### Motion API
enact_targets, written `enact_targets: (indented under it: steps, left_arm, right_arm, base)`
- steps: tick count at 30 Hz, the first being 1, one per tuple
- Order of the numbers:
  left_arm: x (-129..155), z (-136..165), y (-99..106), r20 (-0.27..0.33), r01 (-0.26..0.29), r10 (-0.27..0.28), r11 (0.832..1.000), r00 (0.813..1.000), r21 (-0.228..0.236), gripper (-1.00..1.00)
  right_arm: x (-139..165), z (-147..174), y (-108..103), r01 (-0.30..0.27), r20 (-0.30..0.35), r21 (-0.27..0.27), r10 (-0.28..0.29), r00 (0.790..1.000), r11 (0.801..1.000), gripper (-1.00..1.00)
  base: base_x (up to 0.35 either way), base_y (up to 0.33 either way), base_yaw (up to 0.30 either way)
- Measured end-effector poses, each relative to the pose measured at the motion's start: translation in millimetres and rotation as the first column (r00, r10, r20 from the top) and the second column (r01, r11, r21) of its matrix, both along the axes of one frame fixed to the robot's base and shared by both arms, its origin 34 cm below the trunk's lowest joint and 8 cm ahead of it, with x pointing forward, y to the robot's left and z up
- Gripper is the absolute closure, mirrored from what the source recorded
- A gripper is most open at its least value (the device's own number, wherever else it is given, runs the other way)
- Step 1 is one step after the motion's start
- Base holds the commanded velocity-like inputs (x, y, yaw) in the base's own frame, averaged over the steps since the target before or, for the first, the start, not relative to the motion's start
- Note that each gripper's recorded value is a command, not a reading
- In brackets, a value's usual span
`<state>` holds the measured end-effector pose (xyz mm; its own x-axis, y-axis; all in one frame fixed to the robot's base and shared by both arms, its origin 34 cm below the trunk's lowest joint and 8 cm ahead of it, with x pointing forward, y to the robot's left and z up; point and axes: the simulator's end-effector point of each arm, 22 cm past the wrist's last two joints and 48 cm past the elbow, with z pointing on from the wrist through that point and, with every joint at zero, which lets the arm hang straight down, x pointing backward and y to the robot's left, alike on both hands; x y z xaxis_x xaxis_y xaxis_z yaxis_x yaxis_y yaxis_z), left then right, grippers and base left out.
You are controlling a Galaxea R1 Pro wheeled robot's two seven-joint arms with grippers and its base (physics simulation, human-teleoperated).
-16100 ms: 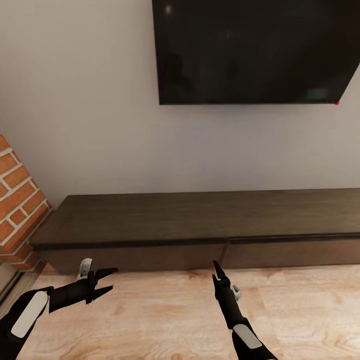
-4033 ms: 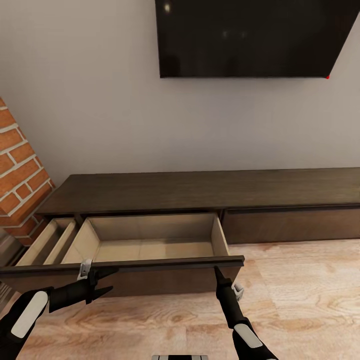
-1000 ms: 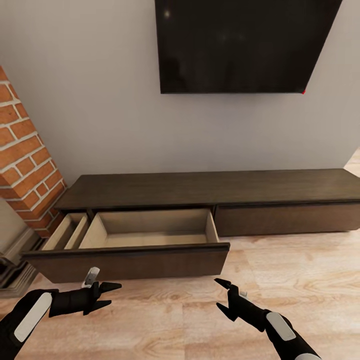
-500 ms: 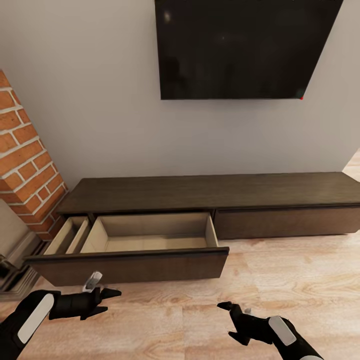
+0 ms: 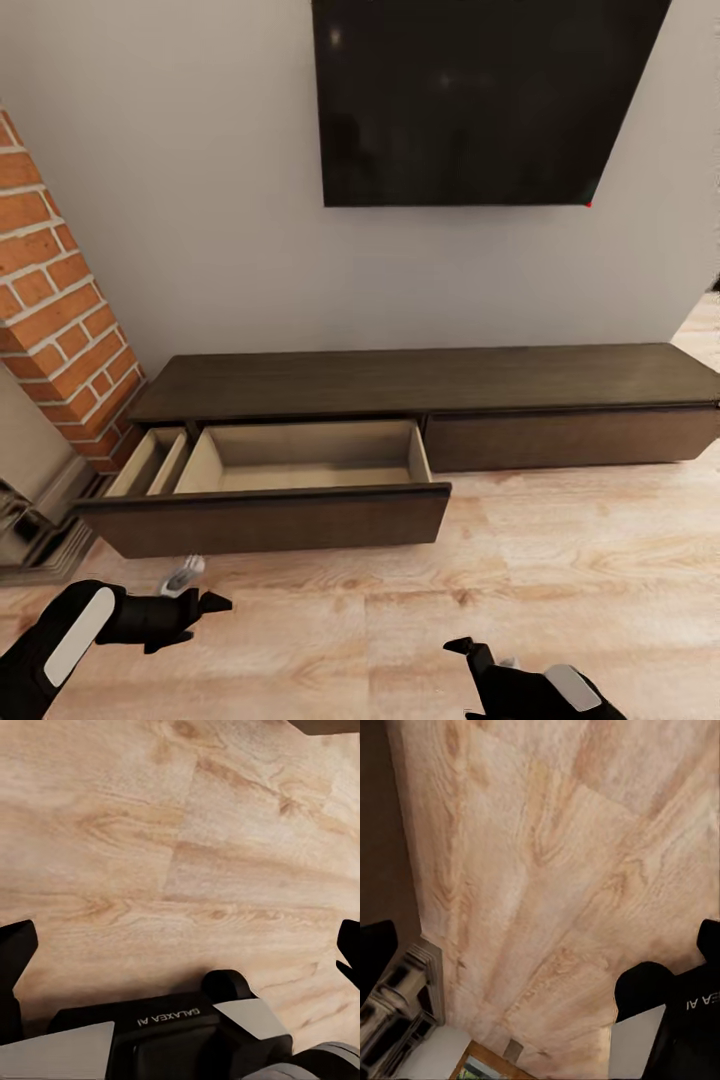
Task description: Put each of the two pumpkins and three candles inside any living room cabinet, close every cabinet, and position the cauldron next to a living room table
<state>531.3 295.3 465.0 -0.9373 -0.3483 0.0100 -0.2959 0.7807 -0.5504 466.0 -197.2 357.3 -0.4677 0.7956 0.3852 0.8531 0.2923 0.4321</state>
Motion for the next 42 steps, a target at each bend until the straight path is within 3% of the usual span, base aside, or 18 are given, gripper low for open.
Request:
enact_targets:
  steps: [5,14,18,20,22,24,26,28,30,39,42]
  left_arm:
    - [-2.5,2.0,6.8,-0.023,0.001,0.0,0.998,1.0,0.056,-1.0]
    - [-5.8,8.4,-0.3,-0.055,0.012,-0.006,0.994,0.998,0.109,-1.0]
    - [-7.5,11.6,-0.6,-0.07,0.016,-0.006,0.99,0.998,0.138,-1.0]
    - [-8.8,12.2,0.3,-0.08,0.019,-0.006,0.987,0.997,0.161,-1.0]
    - [-8.1,12.8,-0.5,-0.082,0.02,-0.005,0.982,0.997,0.186,-1.0]
    - [-9.2,12.7,-1.6,-0.092,0.023,-0.004,0.976,0.996,0.215,-1.0]
    - [-11.4,12.2,0.5,-0.106,0.028,-0.002,0.967,0.994,0.253,-1.0]
    - [-12.3,11.2,4.2,-0.114,0.029,0.006,0.952,0.993,0.304,-1.0]
    - [-12.4,8.9,9.0,-0.116,0.026,0.014,0.941,0.993,0.338,-1.0]
    - [-10.5,7.2,14.2,-0.108,0.018,0.023,0.929,0.994,0.37,-1.0]
    - [-3.2,7.1,11.7,-0.075,0.001,0.03,0.926,0.997,0.378,-1.0]
  right_arm:
    - [5.2,2.4,-8.1,0.019,0.009,-0.068,-0.019,1.0,0.997,-1.0]
    - [7.2,13.8,-23.3,0.034,0.01,-0.129,-0.033,0.999,0.991,-1.0]
    - [2.7,13.9,-30.3,0.003,-0.008,-0.203,-0.005,1.0,0.979,-1.0]
    - [-14.6,9.1,-34.5,-0.128,-0.068,-0.288,0.113,0.991,0.949,-1.0]
    - [-22.3,7.8,-39.1,-0.256,-0.1,-0.369,0.236,0.967,0.893,-1.0]
    - [-19.7,9.0,-46.9,-0.324,-0.105,-0.446,0.31,0.945,0.835,-1.0]
    - [-15.3,12.2,-54.9,-0.348,-0.102,-0.494,0.344,0.934,0.797,-1.0]
    - [-11.8,16.1,-63.1,-0.356,-0.099,-0.521,0.359,0.928,0.776,-1.0]
    - [-10.2,16.4,-64.7,-0.358,-0.096,-0.529,0.365,0.926,0.769,-1.0]
    - [-4.3,18.2,-60.0,-0.4,-0.091,-0.551,0.423,0.901,0.733,-1.0]
    - [4.3,21.5,-54.5,-0.422,-0.076,-0.565,0.464,0.882,0.709,-1.0]
  base:
    - [-0.108,0.0,0.0]
    - [-0.009,0.0,0.0]
    - [0.0,0.0,0.0]
    - [0.0,0.0,0.0]
    - [0.0,0.0,0.0]
    - [0.0,0.0,0.0]
    - [0.0,0.0,0.0]
    - [0.0,0.0,0.0]
    - [0.0,0.0,0.0]
    - [0.0,-0.021,0.02]
    - [-0.03,-0.153,0.212]
